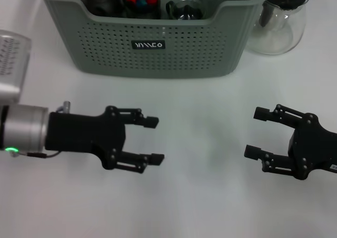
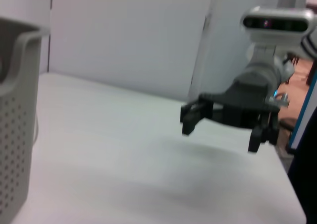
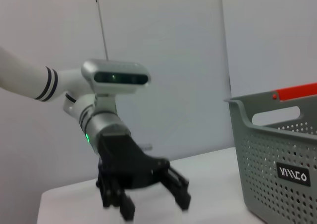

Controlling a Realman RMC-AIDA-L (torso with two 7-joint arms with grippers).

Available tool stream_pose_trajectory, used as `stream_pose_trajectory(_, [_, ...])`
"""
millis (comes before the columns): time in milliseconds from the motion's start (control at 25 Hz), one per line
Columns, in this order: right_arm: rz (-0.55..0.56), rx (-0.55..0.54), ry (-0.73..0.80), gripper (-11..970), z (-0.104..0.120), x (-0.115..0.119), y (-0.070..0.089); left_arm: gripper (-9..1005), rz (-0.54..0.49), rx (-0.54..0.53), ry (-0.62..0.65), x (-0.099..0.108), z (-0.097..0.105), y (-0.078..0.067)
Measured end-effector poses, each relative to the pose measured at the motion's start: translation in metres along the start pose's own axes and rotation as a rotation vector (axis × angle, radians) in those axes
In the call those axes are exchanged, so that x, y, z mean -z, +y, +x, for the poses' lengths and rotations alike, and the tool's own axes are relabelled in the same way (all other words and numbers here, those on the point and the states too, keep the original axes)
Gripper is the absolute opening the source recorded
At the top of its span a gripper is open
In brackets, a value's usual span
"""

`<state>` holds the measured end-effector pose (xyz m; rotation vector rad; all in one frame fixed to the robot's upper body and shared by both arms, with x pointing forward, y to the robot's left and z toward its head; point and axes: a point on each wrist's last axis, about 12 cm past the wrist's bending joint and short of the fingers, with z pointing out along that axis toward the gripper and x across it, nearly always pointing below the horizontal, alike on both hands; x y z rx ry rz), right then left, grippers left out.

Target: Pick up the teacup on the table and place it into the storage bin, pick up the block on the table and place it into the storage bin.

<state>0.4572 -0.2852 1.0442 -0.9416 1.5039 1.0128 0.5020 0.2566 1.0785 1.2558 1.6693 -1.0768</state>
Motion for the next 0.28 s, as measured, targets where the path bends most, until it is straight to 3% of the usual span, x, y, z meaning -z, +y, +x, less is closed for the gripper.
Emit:
stream_pose_trajectory(120, [0.001,-0.003,0.000,852,0.0000,0.0005,0.0000,803,-0.024,-0.028,-0.055,0.0107,-0.0004,-0.0022])
stream_pose_trajectory(280, [0.001,0.000,0.003,852,-0.0005,-0.0003,-0.0013,803,-0.040,-0.029,-0.049,0.0088,0.0045,-0.0019])
